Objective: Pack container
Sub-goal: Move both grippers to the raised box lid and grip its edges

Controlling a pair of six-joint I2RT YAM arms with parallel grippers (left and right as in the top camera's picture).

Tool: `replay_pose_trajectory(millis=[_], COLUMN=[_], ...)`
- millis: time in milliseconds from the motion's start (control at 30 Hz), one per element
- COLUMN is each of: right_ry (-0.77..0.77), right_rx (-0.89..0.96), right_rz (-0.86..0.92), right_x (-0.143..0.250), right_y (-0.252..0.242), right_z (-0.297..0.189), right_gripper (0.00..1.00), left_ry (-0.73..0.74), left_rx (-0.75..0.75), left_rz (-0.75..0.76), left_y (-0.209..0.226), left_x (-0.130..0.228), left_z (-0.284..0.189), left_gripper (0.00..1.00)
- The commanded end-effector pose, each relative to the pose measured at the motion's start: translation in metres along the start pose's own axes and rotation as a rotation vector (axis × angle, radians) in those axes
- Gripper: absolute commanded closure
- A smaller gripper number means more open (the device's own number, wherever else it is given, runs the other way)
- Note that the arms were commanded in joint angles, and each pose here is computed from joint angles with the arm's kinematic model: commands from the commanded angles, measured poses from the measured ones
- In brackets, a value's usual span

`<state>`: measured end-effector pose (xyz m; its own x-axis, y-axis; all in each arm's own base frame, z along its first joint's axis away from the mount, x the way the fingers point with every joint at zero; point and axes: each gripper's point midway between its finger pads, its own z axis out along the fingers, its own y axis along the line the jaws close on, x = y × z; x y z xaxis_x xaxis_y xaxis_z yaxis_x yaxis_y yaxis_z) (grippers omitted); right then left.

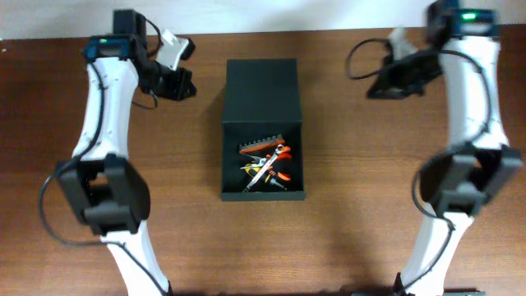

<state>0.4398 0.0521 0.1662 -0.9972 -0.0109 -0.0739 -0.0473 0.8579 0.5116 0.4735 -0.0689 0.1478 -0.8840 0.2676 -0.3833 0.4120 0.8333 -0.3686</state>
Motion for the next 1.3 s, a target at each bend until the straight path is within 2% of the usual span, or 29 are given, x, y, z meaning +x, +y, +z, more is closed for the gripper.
replay_pose_trajectory(millis=[0, 233, 467, 667, 800, 1000, 1033, 1067, 1133, 1167, 1267], right_ry=[0.130, 0.272, 0.302, 0.303, 0.278, 0.256, 0.242, 0.226, 0.200, 0.189, 0.161], right_rx=[-0.087, -0.135, -0.252, -0.321, -0.399, -0.394, -0.391, -0.388, -0.387, -0.387, -0.399], right_rz=[-0.024, -0.017, 0.016, 0.029, -0.002, -0.062, -0.058, -0.057, -0.071, -0.081, -0.104], right_x=[0.004, 0.013, 0.014, 0.012, 0.007, 0.002, -0.002, -0.006, -0.013, -0.016, -0.022], right_y=[0.008, 0.000, 0.003, 0.008, 0.023, 0.036, 0.036, 0.036, 0.036, 0.036, 0.038], right_z=[0.056, 0.130, 0.155, 0.171, 0.173, 0.186, 0.188, 0.189, 0.191, 0.192, 0.193], right_gripper=[0.96, 0.96, 0.96, 0.93, 0.86, 0.86, 0.88, 0.96, 0.95, 0.91, 0.91], left_ry=[0.099, 0.215, 0.227, 0.163, 0.121, 0.098, 0.096, 0.096, 0.096, 0.096, 0.088], left_rx=[0.159, 0.246, 0.259, 0.260, 0.277, 0.286, 0.292, 0.292, 0.292, 0.293, 0.304], left_rz=[-0.125, -0.216, -0.220, -0.236, -0.244, -0.241, -0.242, -0.242, -0.242, -0.242, -0.237], left_y=[-0.003, 0.010, 0.011, 0.013, 0.013, 0.012, 0.011, 0.011, 0.011, 0.011, 0.009], left_x=[0.021, 0.051, 0.054, 0.038, 0.027, 0.021, 0.021, 0.021, 0.021, 0.021, 0.019], left_z=[0.050, 0.109, 0.144, 0.151, 0.152, 0.153, 0.153, 0.153, 0.153, 0.152, 0.153], left_gripper=[0.98, 0.98, 0.98, 0.98, 0.98, 0.98, 0.98, 0.98, 0.98, 0.98, 0.98])
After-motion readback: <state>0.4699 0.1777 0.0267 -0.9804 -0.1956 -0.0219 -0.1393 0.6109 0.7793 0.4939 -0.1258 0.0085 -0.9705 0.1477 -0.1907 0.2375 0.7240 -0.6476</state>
